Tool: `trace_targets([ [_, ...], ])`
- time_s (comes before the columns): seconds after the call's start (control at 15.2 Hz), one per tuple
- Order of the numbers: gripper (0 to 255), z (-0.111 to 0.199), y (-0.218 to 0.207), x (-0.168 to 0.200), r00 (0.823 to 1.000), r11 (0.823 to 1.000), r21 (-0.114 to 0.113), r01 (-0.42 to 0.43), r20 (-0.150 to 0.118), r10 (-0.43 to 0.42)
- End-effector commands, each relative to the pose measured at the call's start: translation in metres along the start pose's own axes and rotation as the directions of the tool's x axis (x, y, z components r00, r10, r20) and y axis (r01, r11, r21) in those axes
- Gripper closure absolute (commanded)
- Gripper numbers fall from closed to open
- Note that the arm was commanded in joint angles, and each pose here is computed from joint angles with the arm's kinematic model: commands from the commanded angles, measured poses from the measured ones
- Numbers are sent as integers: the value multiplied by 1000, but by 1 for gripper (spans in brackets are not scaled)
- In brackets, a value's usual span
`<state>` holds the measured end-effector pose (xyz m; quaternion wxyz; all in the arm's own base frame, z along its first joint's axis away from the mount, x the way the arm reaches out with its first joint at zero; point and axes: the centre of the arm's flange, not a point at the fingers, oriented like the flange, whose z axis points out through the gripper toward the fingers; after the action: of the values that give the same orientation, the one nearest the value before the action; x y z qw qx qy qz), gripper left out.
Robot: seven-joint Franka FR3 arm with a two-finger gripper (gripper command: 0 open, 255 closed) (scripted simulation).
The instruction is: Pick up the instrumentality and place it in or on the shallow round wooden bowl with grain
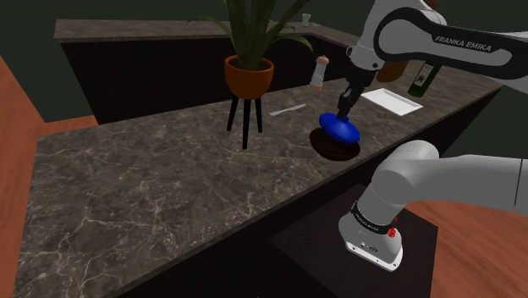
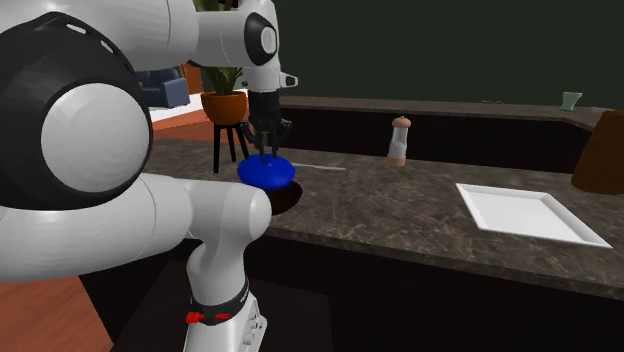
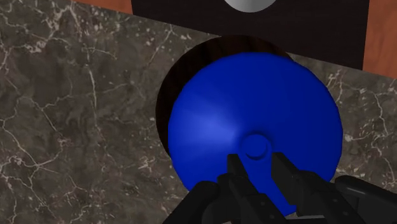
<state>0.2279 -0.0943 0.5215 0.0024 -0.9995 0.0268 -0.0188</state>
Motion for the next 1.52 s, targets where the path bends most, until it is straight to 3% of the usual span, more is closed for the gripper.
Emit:
trace_targets([
  [0.0,255,10,0,-1,1000,1000,0,0,-1,0],
  [0.26,255,34,0,-2,1000,1000,0,0,-1,0],
  [0.79,255,34,0,-2,1000,1000,0,0,-1,0],
  [0.86,0,34,0,-2,1000,1000,0,0,-1,0],
  [1.19,0,34,0,-2,1000,1000,0,0,-1,0],
  [1.45,0,-16,0,-2,1000,1000,0,0,-1,0],
])
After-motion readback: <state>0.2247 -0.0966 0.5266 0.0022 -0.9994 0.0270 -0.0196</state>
